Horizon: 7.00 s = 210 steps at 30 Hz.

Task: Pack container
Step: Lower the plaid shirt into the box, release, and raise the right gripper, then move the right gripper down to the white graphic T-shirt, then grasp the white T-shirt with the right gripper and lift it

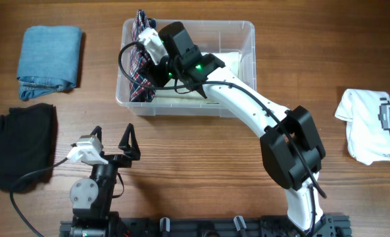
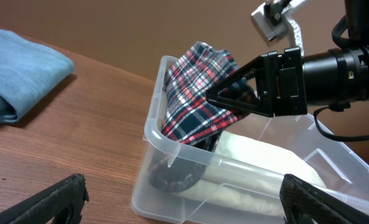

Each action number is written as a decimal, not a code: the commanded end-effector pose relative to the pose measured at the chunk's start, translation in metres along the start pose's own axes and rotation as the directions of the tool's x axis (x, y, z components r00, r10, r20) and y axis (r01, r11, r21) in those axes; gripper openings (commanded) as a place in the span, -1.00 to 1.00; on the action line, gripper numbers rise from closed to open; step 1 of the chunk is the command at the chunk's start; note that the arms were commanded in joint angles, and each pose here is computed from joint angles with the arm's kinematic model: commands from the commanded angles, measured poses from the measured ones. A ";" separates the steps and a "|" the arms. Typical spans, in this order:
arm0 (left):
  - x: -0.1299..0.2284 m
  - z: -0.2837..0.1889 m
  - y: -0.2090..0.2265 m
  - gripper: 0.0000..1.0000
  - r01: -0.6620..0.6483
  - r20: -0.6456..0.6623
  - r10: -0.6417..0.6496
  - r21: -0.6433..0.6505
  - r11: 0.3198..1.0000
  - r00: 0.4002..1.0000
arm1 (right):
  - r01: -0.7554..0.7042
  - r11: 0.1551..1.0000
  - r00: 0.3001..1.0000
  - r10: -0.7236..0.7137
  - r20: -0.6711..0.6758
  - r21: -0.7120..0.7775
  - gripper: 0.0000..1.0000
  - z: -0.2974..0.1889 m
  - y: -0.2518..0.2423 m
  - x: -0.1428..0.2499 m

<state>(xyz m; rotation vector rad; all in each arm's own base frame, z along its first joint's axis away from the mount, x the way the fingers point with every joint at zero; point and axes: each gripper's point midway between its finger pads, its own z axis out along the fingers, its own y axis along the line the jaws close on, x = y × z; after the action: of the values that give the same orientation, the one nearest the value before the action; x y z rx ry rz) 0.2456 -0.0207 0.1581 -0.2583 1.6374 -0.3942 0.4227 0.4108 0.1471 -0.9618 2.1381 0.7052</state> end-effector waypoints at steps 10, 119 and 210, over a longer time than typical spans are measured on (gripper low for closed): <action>0.000 0.000 0.003 1.00 0.003 0.003 -0.002 -0.010 1.000 1.000 | -0.332 0.884 0.939 0.344 0.024 0.328 0.30 -0.082 -0.049 -0.002; 0.000 0.000 0.003 0.99 0.003 0.002 -0.003 -0.010 1.000 1.000 | -0.852 -0.520 -0.370 0.682 0.631 0.062 0.94 -0.487 -0.192 0.467; 0.000 0.000 0.003 0.99 0.003 0.002 -0.003 -0.010 1.000 1.000 | -0.800 0.544 0.582 0.603 0.545 0.253 -0.91 -0.450 -0.214 0.114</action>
<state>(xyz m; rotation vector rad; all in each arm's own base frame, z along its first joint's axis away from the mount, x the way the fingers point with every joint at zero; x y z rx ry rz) 0.2456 -0.0207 0.1581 -0.2589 1.6373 -0.3942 0.3653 -0.1056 0.2480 0.6199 2.1659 0.6308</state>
